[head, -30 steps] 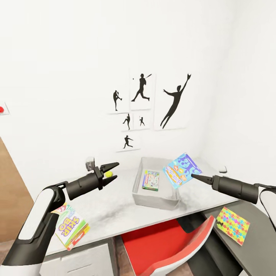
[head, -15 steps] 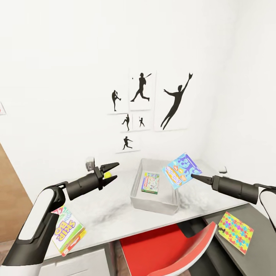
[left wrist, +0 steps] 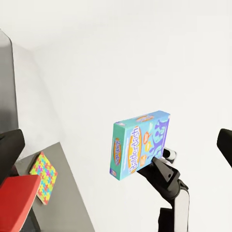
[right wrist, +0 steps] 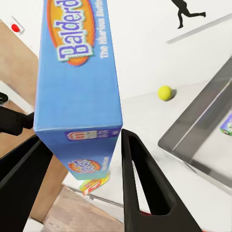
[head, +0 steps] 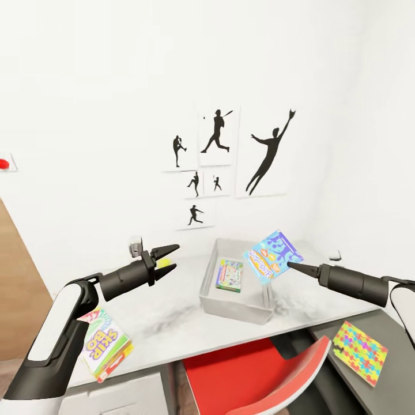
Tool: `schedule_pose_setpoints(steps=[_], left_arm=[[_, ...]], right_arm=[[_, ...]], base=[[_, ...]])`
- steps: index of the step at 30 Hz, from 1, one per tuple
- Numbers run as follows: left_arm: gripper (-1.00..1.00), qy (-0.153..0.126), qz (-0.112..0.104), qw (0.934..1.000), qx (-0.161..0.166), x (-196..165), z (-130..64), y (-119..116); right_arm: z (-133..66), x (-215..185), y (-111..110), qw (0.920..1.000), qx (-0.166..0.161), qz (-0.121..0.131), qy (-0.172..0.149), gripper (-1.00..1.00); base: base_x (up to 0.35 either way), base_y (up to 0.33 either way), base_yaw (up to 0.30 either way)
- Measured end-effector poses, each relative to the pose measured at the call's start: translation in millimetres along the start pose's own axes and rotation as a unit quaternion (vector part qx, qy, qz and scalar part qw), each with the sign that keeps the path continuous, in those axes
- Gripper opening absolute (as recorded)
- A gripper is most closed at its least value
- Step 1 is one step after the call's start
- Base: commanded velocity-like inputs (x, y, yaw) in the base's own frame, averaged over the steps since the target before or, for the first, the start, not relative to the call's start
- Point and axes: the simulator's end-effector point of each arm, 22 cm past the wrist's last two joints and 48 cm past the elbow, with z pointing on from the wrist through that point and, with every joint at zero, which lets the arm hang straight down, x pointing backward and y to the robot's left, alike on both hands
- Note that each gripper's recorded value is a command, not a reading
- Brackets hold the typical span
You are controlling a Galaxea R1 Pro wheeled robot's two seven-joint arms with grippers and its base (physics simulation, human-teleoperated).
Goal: Put all the toys in the child's room - the three board games (two on the bed and one on the table), the two jigsaw puzzles on the table, and the tennis ball on the table - inside the toy box on the table in the child's room.
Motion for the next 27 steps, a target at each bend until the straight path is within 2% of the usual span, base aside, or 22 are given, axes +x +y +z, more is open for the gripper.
schedule_pose_setpoints(steps=[15,22,27], left_arm=[[1.00,0.000,0.000,1.0000,0.000,0.0,0.0,0.0],[1.00,0.000,0.000,1.0000,-0.001,-0.3,-0.4,0.2],[1.00,0.000,0.000,1.0000,-0.001,-0.2,-0.5,0.4]], right_arm=[[0.0,0.1,-0.7,1.0000,0.001,-0.001,0.000,-1.00],[-0.1,0.0,0.3,1.0000,0.000,0.000,0.000,-1.00],[-0.2,0.1,0.1,1.0000,0.000,0.000,0.000,-1.00]], base=[[0.000,0.000,0.253],[0.036,-0.038,0.101],[0.134,-0.164,0.033]])
